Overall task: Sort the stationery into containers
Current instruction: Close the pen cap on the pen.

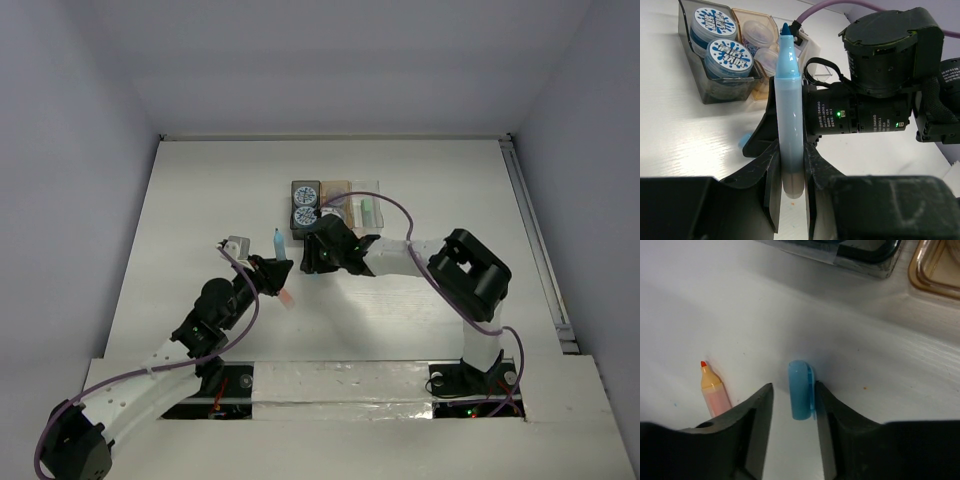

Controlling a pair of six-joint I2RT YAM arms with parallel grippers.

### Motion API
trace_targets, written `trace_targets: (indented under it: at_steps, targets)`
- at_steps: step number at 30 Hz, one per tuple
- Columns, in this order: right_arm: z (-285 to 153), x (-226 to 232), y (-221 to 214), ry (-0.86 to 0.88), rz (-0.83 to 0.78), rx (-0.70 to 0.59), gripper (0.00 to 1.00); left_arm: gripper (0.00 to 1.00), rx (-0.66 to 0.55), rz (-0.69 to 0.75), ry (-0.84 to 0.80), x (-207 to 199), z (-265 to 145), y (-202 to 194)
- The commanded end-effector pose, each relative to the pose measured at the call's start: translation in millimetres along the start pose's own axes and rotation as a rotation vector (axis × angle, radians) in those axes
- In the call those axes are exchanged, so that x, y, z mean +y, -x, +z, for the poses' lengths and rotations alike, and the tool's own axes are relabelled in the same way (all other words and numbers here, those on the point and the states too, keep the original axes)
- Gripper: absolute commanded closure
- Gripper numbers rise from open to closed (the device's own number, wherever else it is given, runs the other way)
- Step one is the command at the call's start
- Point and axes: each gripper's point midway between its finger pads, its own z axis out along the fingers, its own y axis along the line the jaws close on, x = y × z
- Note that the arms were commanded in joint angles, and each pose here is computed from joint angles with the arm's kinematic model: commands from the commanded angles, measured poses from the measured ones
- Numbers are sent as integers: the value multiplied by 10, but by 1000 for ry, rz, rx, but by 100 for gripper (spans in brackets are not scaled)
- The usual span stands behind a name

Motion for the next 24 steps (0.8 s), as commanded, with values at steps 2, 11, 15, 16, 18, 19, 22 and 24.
trace_targets:
  at_steps: [2,11,15,16,18,19,22,24]
  targets:
    - [118,-254,-195,-89,-14,64,64,100,-41,-7,-47,-98,7,90]
    - [9,-313,-97,-99,-9,-17,100,100,-42,-10,-54,-113,8,90]
    - [-396,-166,388,-54,5,-199,100,100,-40,-26,-80,-159,4,79]
    - [-626,-3,633,0,10,-282,100,100,-45,-29,-84,-163,3,83]
    - [-859,122,851,50,4,-371,100,100,-43,-36,-160,-305,-20,93]
    - [-978,204,971,83,7,-418,100,100,-47,-54,-178,-346,-28,109]
    - [-1422,368,1355,177,20,-566,100,100,-55,-92,-248,-530,-59,223]
    - [-1722,475,1537,270,20,-633,100,100,-58,-112,-303,-664,-99,295]
